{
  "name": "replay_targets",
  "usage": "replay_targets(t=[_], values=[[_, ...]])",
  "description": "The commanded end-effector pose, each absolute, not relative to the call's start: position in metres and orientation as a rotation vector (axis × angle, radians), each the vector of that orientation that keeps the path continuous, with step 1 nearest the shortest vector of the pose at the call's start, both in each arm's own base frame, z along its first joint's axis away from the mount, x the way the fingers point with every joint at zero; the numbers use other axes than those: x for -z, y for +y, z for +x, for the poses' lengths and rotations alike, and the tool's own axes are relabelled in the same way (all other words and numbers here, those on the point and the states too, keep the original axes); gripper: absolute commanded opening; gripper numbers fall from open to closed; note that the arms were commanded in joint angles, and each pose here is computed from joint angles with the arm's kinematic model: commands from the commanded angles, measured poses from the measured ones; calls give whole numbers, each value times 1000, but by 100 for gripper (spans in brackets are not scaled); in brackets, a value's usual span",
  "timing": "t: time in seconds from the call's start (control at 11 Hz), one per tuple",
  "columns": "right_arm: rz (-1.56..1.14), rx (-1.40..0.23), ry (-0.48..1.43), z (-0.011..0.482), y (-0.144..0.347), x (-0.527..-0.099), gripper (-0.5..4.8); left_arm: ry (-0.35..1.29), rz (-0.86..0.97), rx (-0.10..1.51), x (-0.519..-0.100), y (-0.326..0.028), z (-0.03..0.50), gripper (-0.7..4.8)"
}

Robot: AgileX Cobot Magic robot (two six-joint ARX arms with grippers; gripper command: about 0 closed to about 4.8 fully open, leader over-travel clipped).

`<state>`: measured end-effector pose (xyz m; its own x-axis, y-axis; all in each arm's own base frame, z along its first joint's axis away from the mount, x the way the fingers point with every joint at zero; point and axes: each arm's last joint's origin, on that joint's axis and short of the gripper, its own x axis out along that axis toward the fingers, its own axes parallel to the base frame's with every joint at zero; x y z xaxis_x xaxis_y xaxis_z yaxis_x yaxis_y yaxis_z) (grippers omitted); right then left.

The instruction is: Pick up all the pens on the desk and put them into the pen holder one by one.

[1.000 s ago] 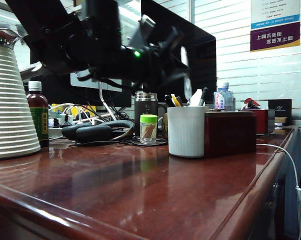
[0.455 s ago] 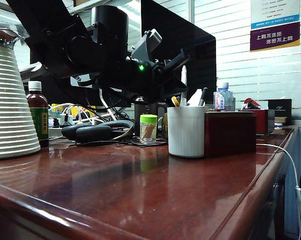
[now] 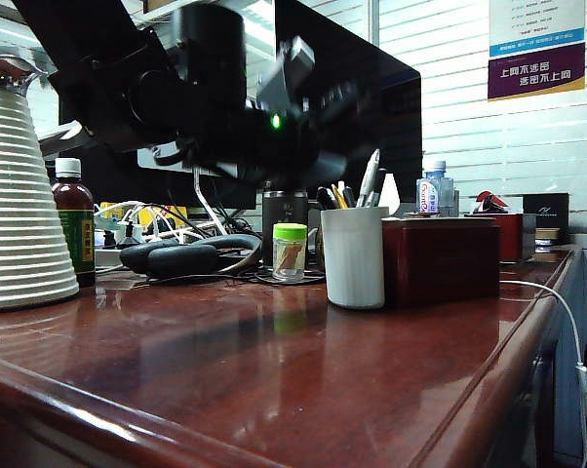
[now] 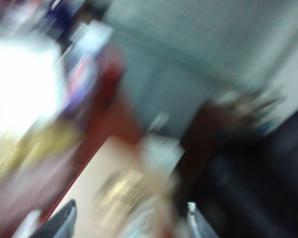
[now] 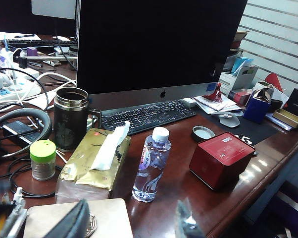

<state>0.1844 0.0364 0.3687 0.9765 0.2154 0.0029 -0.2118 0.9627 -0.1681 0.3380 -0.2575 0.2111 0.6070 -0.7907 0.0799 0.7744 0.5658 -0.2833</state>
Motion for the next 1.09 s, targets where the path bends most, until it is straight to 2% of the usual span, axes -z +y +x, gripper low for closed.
replay_targets(t=[0.09,0.18,0.27,0.36,0.45,0.55,0.64,0.82,1.09], values=[[-166,-217,-44,183,36,-372,230,-222,-360,1015,-258,-251,326,205],[-162,-217,-46,182,36,-373,230,-270,-361,1037,-290,-243,314,43],[-151,-260,-107,167,35,-383,118,-384,-340,1117,-344,-225,286,-6],[-149,-272,-142,156,33,-388,24,-407,-339,1125,-363,-216,274,-6],[-148,-269,-169,141,30,-393,-7,-391,-338,1124,-380,-207,261,-6],[-97,-273,-171,67,16,-391,-7,-284,-103,1071,-429,-155,189,-6],[-74,-275,-152,46,12,-385,-7,-215,-58,1044,-437,-130,156,-6],[-67,-283,-132,24,7,-376,-7,-170,27,951,-441,-96,113,-6],[-31,-331,-84,7,6,-356,-7,-68,57,817,-429,-45,52,-6]])
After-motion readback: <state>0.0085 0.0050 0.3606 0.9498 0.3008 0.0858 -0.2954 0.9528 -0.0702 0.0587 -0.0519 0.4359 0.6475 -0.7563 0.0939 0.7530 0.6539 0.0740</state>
